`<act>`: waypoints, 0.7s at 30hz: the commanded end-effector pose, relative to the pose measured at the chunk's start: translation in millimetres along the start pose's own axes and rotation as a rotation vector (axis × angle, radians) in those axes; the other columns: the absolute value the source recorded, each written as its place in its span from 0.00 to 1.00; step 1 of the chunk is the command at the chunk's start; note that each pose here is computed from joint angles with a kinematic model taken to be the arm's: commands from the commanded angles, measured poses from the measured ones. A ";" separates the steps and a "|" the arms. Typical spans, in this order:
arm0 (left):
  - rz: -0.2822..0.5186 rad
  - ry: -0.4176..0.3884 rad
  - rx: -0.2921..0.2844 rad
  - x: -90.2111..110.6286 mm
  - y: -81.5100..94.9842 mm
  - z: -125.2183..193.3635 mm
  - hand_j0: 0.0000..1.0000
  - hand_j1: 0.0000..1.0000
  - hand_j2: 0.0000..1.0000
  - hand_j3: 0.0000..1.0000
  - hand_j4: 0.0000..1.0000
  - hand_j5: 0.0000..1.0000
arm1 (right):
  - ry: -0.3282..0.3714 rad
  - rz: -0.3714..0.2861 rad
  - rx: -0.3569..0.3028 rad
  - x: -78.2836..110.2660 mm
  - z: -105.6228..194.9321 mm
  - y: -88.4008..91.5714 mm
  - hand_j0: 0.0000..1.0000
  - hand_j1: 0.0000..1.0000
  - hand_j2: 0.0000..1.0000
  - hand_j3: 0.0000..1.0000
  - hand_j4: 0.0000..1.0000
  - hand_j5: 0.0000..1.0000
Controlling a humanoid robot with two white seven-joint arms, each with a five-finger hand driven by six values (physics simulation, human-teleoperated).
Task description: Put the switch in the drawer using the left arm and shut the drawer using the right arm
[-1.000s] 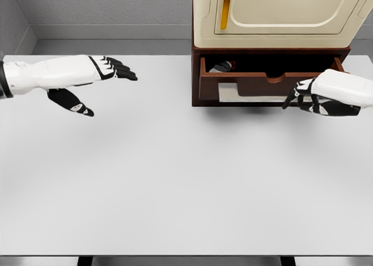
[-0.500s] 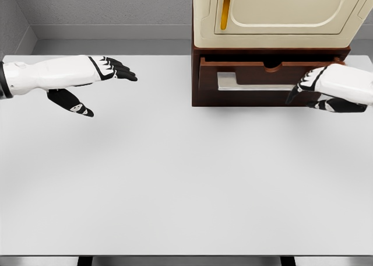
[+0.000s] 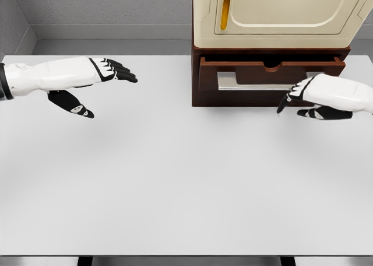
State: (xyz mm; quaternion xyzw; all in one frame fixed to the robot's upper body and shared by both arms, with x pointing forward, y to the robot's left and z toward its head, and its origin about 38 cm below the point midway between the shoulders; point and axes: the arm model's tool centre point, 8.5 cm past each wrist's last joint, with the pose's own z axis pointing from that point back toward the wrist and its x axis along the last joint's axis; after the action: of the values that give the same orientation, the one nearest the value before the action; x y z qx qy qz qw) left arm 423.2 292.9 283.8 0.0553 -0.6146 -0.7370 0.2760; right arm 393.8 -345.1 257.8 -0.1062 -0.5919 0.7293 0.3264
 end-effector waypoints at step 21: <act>0.004 0.004 0.007 -0.4 1.4 1.9 1.00 1.00 1.00 1.00 1.00 1.00 | -0.036 -0.009 0.082 0.2 -36.6 30.3 1.00 1.00 1.00 1.00 1.00 1.00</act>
State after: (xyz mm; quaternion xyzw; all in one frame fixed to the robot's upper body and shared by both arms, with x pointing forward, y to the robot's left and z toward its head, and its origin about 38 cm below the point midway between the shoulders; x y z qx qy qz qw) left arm 422.9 294.0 284.0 0.0563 -0.6145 -0.7366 0.2767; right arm 404.0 -320.8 219.5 -0.0805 -0.5667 0.7532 0.3241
